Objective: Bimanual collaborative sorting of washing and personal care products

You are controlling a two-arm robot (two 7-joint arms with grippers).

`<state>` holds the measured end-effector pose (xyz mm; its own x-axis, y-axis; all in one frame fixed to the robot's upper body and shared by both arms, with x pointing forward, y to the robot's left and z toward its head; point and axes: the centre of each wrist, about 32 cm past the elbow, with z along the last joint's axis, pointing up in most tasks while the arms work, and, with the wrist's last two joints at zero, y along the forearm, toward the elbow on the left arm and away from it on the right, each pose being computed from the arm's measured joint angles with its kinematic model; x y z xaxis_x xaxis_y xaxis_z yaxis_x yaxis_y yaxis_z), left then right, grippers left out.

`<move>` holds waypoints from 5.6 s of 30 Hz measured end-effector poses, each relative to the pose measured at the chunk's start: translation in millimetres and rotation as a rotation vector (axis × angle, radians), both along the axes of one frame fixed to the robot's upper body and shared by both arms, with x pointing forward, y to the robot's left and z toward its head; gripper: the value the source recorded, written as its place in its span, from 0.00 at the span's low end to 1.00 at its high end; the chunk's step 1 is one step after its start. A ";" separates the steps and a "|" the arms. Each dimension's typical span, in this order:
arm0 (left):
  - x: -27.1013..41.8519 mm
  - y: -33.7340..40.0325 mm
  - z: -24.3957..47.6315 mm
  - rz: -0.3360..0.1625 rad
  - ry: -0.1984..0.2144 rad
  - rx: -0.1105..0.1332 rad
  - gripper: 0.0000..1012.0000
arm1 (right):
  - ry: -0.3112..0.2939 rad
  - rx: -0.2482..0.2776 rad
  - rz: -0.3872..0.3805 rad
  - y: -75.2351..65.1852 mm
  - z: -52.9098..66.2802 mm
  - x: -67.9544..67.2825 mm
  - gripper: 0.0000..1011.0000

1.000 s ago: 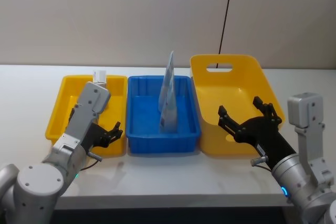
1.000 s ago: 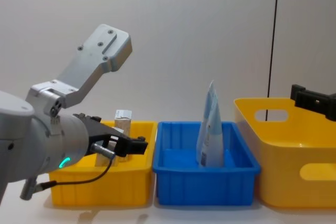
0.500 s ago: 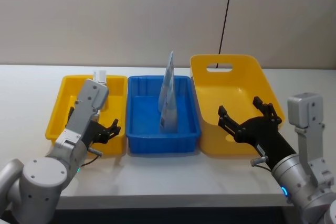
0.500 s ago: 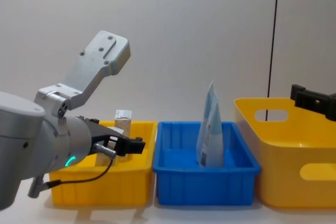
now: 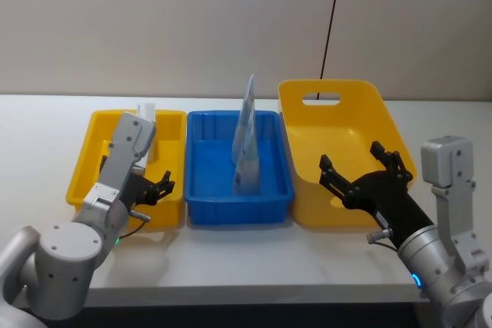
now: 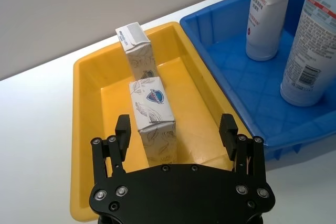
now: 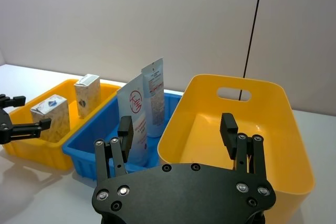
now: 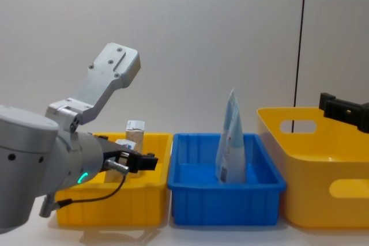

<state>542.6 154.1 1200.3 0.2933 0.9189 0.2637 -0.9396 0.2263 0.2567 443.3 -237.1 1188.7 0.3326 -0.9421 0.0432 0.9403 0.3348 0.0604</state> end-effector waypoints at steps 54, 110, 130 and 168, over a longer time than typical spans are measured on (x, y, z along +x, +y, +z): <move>37.8 -4.2 -23.7 0.106 0.045 0.005 0.87 | 0.000 0.000 0.000 0.0 0.0 0.0 0.99; 2.7 59.9 47.0 -0.121 -0.229 0.030 0.38 | 0.000 0.000 0.000 0.0 0.0 0.0 0.99; -19.0 93.7 91.7 -0.455 -0.223 0.079 0.38 | 0.000 0.000 0.000 0.0 0.0 0.0 0.99; -44.8 111.1 109.2 -0.903 -0.101 0.034 0.38 | 0.000 0.000 0.000 0.0 0.0 0.0 0.99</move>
